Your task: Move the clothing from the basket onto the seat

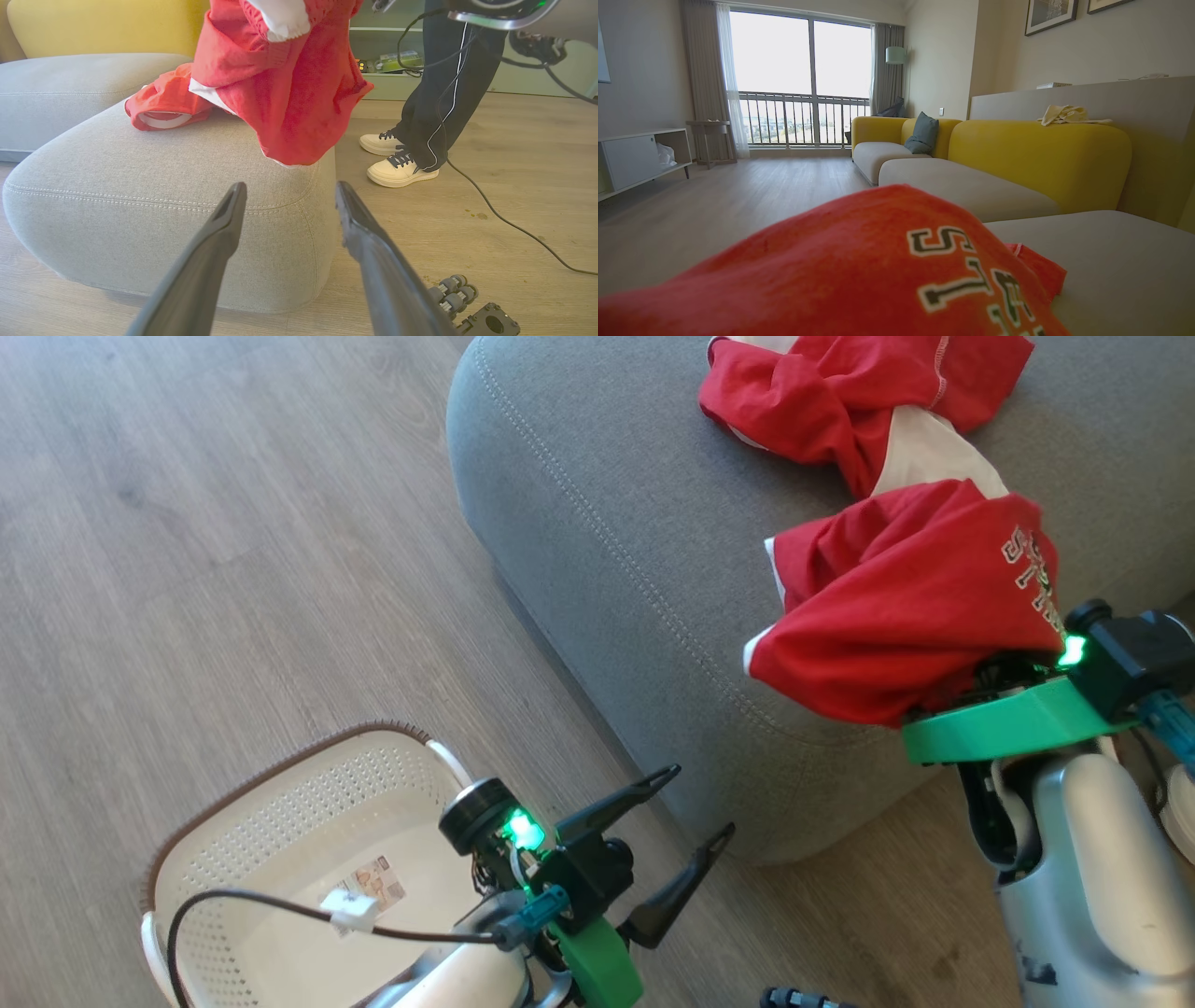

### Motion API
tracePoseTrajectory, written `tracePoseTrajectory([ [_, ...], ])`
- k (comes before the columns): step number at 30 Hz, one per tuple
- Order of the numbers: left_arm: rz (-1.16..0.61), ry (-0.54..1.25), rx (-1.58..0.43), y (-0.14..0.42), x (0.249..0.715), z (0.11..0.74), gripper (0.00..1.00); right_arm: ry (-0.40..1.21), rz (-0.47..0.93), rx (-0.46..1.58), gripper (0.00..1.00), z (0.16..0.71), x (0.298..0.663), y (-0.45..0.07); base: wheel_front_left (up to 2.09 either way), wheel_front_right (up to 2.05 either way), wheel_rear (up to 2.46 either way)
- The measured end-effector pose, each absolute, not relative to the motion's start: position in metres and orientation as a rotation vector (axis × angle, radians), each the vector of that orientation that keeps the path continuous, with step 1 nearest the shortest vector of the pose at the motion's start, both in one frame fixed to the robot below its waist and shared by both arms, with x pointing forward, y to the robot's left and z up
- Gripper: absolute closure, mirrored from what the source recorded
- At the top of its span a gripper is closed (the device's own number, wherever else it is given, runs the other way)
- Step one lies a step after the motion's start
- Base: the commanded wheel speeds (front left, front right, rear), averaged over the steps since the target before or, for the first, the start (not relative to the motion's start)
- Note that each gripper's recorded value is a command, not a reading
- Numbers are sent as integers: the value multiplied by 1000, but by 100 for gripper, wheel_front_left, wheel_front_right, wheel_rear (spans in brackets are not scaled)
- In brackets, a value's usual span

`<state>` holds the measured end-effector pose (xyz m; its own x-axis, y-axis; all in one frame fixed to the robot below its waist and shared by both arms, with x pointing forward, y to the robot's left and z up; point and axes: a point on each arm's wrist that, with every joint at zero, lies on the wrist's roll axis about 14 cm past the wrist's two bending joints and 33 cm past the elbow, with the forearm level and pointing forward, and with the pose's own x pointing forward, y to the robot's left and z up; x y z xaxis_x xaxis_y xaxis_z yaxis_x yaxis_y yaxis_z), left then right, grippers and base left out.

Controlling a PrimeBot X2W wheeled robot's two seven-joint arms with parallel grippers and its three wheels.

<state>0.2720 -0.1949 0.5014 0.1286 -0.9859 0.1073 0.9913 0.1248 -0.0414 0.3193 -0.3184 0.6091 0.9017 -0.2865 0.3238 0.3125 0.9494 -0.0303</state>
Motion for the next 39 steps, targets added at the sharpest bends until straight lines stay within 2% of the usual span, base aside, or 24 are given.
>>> tracePoseTrajectory([
  [10,-1390,-48,-116,-184,287,496,0,-238,-365,-83,100,594,324,-353,0,0,0],
  [18,-1371,-4,-98,-169,302,471,0,-212,-421,-181,100,615,355,-400,0,0,0],
  [22,-1373,4,-84,-164,312,460,0,-191,-453,-149,100,617,375,-418,0,0,0],
  [28,-1366,11,-77,-157,334,444,0,-163,-464,-188,100,631,416,-440,0,0,0],
  [34,-1342,27,-87,-150,350,430,0,-165,-372,-262,100,651,480,-420,0,0,0],
  [39,-1310,58,-95,-141,358,419,0,-168,-358,-259,100,661,517,-418,0,0,0],
])
